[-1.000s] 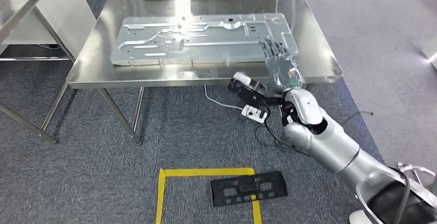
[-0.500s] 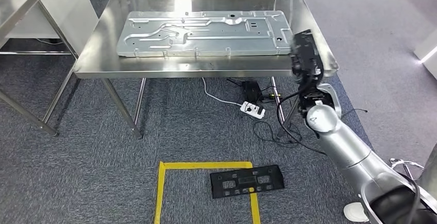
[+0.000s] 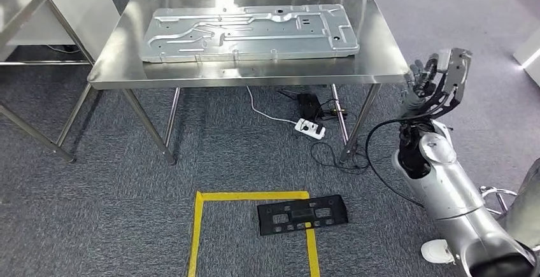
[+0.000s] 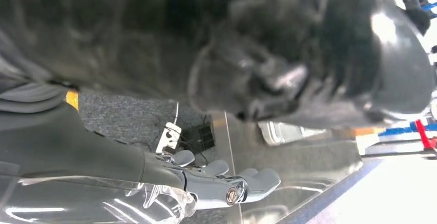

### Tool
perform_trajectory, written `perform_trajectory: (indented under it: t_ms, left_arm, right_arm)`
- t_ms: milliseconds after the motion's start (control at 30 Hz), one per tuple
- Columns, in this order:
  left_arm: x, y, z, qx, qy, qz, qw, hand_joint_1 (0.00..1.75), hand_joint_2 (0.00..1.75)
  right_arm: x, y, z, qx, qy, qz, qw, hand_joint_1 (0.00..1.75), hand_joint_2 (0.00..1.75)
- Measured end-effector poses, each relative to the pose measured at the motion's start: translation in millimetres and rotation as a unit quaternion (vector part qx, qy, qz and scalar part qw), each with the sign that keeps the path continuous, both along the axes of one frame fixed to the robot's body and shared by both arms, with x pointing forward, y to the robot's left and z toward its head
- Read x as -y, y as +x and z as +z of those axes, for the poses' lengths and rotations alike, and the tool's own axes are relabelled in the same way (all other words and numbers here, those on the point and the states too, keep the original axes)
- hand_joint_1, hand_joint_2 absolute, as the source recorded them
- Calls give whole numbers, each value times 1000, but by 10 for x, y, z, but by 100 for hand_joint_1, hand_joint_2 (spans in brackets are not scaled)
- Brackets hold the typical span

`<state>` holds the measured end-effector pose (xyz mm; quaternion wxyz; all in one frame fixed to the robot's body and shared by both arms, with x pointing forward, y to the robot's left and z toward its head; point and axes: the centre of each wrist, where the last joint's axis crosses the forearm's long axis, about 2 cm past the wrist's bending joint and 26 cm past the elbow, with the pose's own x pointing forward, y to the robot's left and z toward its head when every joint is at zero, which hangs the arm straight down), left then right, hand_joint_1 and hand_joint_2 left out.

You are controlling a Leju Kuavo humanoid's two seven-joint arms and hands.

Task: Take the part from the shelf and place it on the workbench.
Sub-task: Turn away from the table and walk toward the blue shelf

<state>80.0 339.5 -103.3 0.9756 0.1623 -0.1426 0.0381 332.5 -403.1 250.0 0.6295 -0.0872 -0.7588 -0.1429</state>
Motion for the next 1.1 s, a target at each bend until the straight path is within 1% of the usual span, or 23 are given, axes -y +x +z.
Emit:
perform_trajectory:
  t_ms: [500, 1100]
  left_arm:
    - [7, 35, 6, 4, 0, 0, 1000, 0, 0]
    - [37, 15, 0, 1, -3, 0, 1000, 0, 0]
  right_arm:
    - [31, -38, 10, 7, 10, -8, 1000, 0, 0]
    - [33, -53, 11, 8, 13, -9, 1000, 0, 0]
